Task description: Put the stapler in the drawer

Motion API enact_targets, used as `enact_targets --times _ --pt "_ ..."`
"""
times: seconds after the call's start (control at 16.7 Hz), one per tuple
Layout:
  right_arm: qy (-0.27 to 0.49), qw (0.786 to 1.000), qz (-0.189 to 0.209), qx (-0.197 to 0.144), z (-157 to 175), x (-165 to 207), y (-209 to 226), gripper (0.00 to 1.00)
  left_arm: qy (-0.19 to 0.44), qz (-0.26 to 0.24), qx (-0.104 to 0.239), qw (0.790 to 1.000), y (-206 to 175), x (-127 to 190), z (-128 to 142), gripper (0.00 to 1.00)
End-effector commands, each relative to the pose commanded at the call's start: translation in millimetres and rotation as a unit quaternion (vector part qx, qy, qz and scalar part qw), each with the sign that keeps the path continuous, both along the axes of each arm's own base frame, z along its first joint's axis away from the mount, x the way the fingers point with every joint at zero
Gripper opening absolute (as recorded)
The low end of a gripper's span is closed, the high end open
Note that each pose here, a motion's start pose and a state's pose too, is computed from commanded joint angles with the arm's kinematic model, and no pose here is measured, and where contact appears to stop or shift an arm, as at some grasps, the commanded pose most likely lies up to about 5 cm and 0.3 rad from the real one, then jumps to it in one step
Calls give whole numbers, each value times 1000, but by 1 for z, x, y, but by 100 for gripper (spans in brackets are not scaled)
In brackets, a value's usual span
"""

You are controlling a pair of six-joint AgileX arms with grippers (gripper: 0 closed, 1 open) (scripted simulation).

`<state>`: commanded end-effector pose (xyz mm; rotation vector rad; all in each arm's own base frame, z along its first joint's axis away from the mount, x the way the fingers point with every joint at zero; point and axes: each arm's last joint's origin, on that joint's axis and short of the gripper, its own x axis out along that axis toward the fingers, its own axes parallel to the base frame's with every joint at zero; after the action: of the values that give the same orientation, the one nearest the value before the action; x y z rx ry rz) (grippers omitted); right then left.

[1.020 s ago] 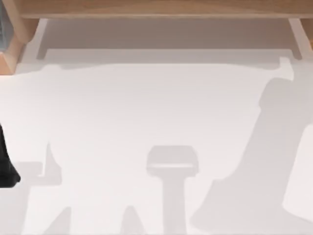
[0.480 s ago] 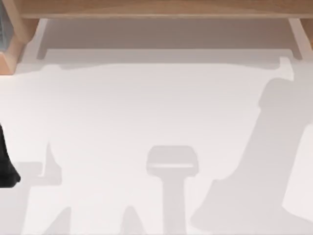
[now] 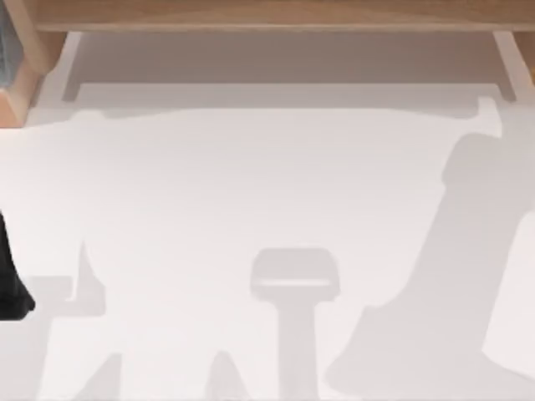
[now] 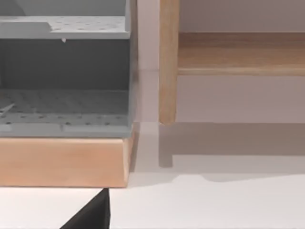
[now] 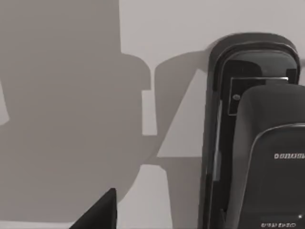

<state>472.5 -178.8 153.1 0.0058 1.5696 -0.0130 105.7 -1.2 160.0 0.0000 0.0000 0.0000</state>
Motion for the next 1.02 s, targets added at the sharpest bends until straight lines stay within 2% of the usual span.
enact_targets --times 0.24,0.42,0.6,0.78,1.02 --pt "-9 1000 9 -2 6 -1 1 100 0 0 0 1000 0 0 0 100" --pt "-55 997 45 -13 31 -5 1 100 0 0 0 1000 0 0 0 100" --pt "-136 985 95 -40 64 -11 -3 100 0 0 0 1000 0 0 0 100" --pt "-227 959 144 -90 91 -22 -21 100 0 0 0 1000 0 0 0 100" --pt "-330 903 198 -193 109 -49 -64 100 0 0 0 1000 0 0 0 100"
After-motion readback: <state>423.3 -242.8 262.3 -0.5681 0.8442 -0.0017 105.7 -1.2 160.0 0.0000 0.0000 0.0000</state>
